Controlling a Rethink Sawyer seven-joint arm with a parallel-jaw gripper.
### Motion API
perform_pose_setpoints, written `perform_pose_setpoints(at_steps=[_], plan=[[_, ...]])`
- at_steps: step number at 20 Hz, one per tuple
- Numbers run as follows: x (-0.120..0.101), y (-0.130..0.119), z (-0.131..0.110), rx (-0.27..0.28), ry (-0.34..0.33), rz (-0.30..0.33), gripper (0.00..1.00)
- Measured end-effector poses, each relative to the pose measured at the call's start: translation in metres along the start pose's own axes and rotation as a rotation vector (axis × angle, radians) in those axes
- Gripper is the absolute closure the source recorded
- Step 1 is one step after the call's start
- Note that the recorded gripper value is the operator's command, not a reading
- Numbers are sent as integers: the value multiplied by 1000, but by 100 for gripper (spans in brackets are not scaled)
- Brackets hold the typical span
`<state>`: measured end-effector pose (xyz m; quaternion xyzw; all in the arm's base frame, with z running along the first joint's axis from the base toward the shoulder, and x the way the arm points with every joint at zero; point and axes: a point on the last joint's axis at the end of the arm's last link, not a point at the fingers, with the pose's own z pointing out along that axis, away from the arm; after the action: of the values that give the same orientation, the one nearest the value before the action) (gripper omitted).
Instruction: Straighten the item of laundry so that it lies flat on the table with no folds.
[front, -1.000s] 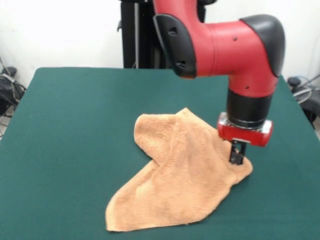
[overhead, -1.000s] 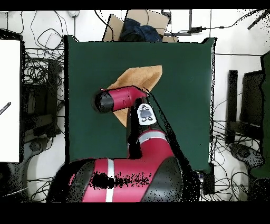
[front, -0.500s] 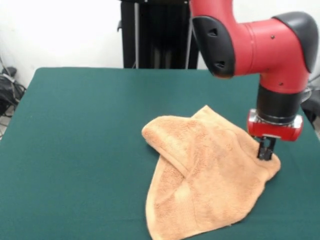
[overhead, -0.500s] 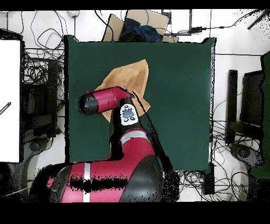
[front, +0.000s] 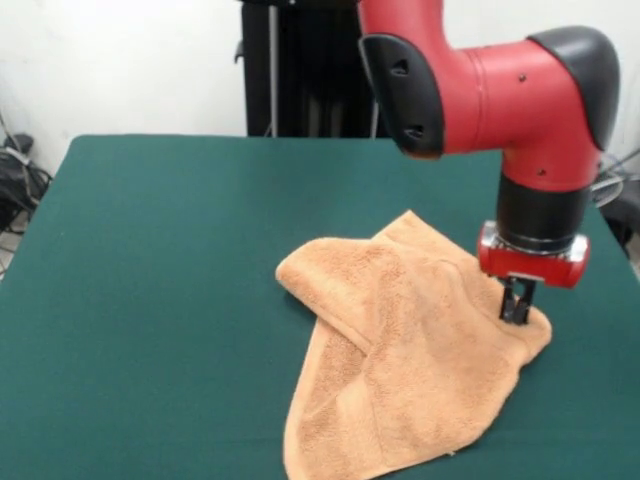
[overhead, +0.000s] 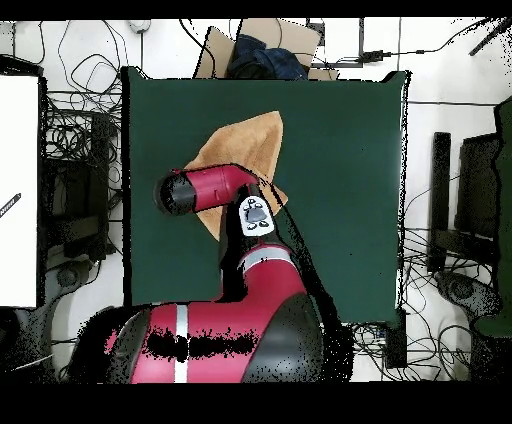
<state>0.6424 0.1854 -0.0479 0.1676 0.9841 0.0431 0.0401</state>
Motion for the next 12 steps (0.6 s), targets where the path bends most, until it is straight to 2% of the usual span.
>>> perform_pose_setpoints(at_steps=[8,12], plan=[[-28,-42,-2,0,-6,78,100],[-34,-52,-2,0,-7,96,100]])
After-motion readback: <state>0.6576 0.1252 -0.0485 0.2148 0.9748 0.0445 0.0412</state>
